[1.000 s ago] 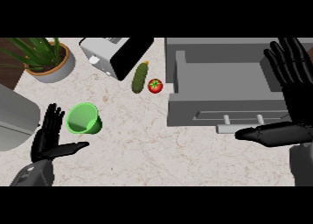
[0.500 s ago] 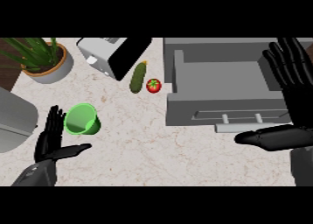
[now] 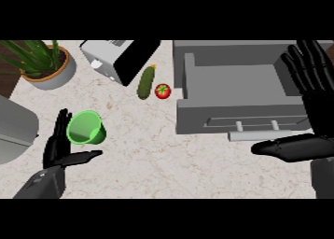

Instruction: Pick up the cup, place it into the drawer and close the drawer

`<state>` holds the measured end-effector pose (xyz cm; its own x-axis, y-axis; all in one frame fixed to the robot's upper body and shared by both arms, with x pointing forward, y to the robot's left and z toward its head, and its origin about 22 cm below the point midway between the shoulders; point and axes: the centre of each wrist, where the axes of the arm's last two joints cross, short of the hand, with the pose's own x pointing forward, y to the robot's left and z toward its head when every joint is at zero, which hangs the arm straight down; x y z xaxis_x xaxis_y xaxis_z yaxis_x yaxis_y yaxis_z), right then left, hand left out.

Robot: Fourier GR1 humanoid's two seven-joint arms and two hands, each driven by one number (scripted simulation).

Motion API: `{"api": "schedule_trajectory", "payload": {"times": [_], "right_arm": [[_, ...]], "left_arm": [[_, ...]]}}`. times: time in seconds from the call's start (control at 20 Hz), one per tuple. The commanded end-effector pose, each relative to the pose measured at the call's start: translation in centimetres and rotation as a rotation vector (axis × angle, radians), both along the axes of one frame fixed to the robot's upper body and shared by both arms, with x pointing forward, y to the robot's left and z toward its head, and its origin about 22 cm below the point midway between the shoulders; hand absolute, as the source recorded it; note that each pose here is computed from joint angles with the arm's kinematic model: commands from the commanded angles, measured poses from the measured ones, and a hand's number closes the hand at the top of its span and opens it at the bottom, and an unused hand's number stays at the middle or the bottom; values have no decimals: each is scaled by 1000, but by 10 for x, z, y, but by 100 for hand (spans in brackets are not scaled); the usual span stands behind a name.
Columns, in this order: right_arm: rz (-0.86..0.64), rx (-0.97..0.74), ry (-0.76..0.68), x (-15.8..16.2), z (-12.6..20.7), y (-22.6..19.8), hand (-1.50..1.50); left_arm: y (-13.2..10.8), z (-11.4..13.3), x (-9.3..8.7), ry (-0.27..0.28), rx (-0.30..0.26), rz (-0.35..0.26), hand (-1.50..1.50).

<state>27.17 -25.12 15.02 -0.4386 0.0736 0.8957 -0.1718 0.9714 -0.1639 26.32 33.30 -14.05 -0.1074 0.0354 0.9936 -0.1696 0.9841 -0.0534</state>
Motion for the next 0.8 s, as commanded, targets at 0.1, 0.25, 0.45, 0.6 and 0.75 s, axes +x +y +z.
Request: {"api": "schedule_trajectory", "payload": {"times": [0.1,0.25,0.45,0.6,0.75], "right_arm": [[-2,-16,8,1,-5,14,-150],[7,-14,8,-4,9,-3,-150],[-1,-13,2,8,-5,-8,-150],[-11,-6,-4,2,-4,-15,-150],[-3,-11,0,1,6,-1,-150]], "left_arm": [[7,3,1,-48,-70,-57,-150],[-29,-5,7,-66,-138,-104,-150],[-43,8,29,-185,-88,-128,150],[-28,1,14,-242,76,24,150],[-23,10,23,-263,159,89,150]]}}
